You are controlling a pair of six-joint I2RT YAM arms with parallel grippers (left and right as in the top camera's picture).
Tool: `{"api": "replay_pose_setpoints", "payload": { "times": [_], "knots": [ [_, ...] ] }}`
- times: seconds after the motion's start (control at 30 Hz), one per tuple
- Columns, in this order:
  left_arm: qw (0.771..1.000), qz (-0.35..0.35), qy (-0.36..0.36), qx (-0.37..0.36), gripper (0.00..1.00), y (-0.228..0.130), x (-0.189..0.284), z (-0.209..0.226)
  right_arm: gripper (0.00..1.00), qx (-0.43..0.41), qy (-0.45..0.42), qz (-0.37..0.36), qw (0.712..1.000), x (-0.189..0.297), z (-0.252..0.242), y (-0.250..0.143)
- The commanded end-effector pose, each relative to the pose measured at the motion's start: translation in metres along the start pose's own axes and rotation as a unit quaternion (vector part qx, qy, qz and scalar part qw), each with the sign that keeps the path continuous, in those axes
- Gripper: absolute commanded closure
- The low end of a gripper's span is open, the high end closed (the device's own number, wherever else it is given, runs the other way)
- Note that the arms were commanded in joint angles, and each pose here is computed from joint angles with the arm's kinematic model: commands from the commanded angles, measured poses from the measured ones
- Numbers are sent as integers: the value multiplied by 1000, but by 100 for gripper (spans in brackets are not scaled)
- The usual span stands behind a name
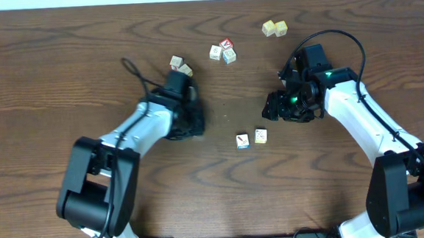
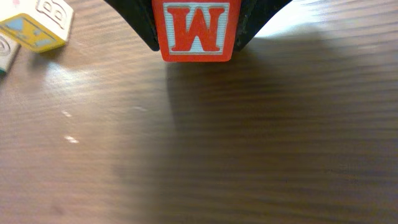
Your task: Lift 3 blocks
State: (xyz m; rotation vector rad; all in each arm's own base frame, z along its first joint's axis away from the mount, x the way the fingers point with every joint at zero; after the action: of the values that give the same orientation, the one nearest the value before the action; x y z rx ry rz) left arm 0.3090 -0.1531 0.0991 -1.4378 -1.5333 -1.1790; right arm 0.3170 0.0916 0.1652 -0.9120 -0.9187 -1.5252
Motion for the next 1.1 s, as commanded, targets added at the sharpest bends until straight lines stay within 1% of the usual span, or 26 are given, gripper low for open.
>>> {"api": "replay_pose_setpoints", "payload": {
  "times": [0.0,0.17,0.27,0.43,0.63,0.77,0.87,0.97,1.07],
  "knots": [
    [999,3,31,-33,75,-9,-12,-7,39,16,3,-3,1000,4,10,-5],
    [998,-5,31,-58,71,-12,-15,-21,39,16,3,-3,1000,4,10,-5],
    [998,-7,33,-59,52,-12,-15,-21,39,15,3,-1,1000,4,10,-5],
    [996,-4,34,-85,50,-6,-6,-25,39,13,-4,5,1000,4,9,-7],
    [996,-17,34,-78,49,6,35,-42,39,13,-12,5,1000,4,8,-8],
    [999,-20,33,-25,49,3,50,-45,38,13,-12,5,1000,4,8,-8],
    [997,3,46,59,49,-5,46,-39,38,13,-12,4,1000,4,8,-7],
    [988,26,64,139,51,-17,27,-29,38,14,-11,3,1000,4,8,-7],
    [976,42,80,199,67,-25,13,-21,39,14,-11,2,1000,4,8,-7]
  ]
}}
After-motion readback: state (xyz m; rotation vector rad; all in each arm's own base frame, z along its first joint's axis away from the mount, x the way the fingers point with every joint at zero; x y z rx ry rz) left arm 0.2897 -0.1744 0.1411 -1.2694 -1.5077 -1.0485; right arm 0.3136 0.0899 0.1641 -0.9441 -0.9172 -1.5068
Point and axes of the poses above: each gripper's point midway between its finger pads, its own x axis back along the fingers, its own z axis along the line the jaws close on, y = z × x, the point moved 10 cm from there along x, back along the fingers, and after that the axes turned 4 degrees about -x, right-handed, at the moved point
